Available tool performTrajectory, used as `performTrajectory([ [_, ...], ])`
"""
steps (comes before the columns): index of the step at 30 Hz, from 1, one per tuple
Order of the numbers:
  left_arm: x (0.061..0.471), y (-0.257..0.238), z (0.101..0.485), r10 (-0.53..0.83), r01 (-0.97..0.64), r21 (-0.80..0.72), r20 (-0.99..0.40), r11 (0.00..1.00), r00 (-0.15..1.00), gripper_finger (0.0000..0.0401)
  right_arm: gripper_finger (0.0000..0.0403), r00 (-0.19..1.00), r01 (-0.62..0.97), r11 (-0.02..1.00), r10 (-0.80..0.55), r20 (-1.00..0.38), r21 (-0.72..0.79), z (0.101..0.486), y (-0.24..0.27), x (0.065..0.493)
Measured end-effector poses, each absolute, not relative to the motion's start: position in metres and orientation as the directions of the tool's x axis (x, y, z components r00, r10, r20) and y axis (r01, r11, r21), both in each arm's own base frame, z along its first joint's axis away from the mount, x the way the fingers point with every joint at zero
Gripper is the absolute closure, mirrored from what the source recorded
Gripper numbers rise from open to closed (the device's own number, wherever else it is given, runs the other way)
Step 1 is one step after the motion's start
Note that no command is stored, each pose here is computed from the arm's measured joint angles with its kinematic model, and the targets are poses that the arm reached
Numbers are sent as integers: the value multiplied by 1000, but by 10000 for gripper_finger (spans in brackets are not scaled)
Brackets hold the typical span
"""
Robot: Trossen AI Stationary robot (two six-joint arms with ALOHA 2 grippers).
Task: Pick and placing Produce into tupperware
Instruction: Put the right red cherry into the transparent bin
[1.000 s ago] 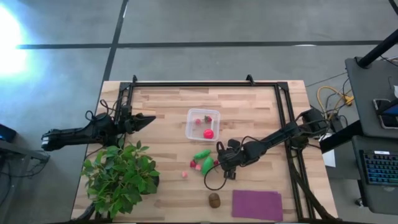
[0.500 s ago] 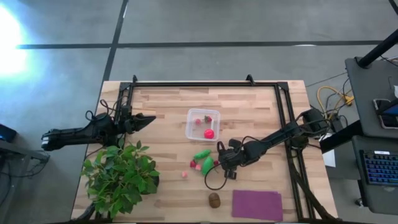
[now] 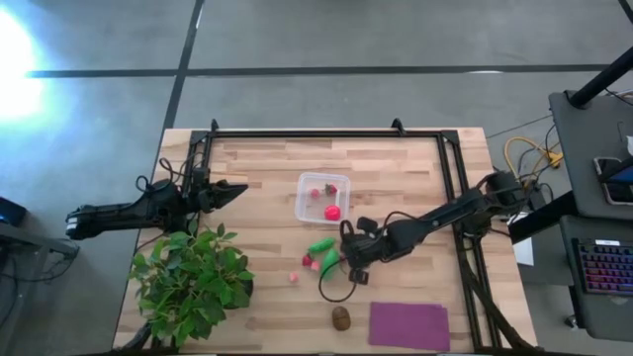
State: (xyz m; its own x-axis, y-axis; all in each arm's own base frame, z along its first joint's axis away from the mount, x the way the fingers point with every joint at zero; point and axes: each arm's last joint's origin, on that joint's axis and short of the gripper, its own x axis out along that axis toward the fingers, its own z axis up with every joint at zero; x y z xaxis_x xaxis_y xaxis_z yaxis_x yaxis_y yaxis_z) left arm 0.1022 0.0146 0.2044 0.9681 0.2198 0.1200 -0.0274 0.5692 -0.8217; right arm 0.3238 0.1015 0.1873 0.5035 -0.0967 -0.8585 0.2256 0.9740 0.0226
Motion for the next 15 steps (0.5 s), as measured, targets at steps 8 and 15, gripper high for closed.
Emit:
performTrajectory([
  [8,102,15,204,220,-28,-822,120,569,968,200,301,538,396,918,-264,-801,-36,236,50,350],
  [15,102,15,204,220,-28,-822,119,569,968,200,290,510,520,852,-264,-818,50,244,-39,358],
])
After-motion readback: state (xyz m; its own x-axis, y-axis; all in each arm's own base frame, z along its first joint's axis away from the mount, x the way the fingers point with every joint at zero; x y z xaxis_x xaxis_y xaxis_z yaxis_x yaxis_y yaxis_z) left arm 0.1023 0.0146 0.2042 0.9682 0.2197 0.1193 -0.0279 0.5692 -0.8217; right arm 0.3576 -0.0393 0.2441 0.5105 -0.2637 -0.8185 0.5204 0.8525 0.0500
